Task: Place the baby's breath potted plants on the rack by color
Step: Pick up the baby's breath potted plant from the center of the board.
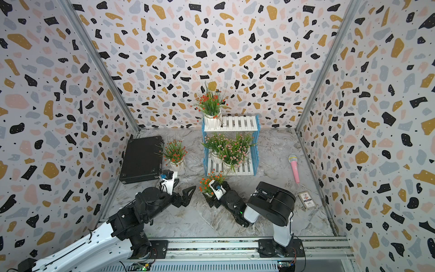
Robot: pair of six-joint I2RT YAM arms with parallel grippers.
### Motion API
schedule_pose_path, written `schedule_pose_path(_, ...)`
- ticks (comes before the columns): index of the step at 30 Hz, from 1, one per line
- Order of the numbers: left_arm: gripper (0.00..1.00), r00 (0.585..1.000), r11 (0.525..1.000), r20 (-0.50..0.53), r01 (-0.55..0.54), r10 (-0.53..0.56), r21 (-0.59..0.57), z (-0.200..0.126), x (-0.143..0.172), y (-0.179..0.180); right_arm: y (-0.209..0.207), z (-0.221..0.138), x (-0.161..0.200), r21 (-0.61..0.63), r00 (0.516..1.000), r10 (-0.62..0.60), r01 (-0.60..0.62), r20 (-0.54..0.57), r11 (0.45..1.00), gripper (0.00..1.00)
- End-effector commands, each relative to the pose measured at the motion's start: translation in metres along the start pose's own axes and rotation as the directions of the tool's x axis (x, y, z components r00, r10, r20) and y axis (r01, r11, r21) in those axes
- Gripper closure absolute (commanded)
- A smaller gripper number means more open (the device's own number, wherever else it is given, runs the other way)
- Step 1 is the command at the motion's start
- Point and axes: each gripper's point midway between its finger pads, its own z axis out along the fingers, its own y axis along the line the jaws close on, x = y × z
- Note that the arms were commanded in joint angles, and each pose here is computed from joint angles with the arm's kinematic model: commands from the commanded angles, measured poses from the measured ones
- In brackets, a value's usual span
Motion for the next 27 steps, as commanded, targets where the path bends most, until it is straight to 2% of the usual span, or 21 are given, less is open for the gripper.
schedule_pose_path(1,0.01,0.998,1.000,0.059,0.002,-0.004,0.029,-0.007,-0.023,-0.008,-0.004,0.002,-0.010,0.015,1.000,0.006,-0.007,0.026,1.000,0.17)
schedule_pose_path(8,0.01,0.998,0.999,0.059,0.004,-0.006,0.034,-0.006,-0.023,-0.009,-0.003,-0.001,-0.006,0.010,1.000,0.005,-0.005,-0.010,1.000,0.37)
schedule_pose_path(13,0.01,0.998,0.999,0.063,0.006,-0.008,0.032,-0.007,-0.024,-0.009,-0.001,-0.012,-0.020,-0.012,1.000,0.024,-0.024,-0.006,1.000,0.43)
schedule_pose_path(20,0.01,0.998,1.000,0.063,0.014,-0.015,0.019,-0.010,-0.032,-0.009,-0.001,-0.042,-0.087,-0.051,0.999,0.050,-0.049,0.003,0.997,0.46)
schedule_pose_path(23,0.01,0.998,1.000,0.055,0.016,-0.016,0.015,-0.009,-0.033,-0.009,-0.005,-0.056,-0.118,-0.043,0.999,0.052,-0.052,-0.009,0.998,0.43)
schedule_pose_path(27,0.01,0.998,1.000,0.059,0.019,-0.020,0.017,-0.009,-0.037,-0.010,-0.021,-0.074,-0.156,0.027,0.999,0.038,-0.037,-0.021,0.999,0.42)
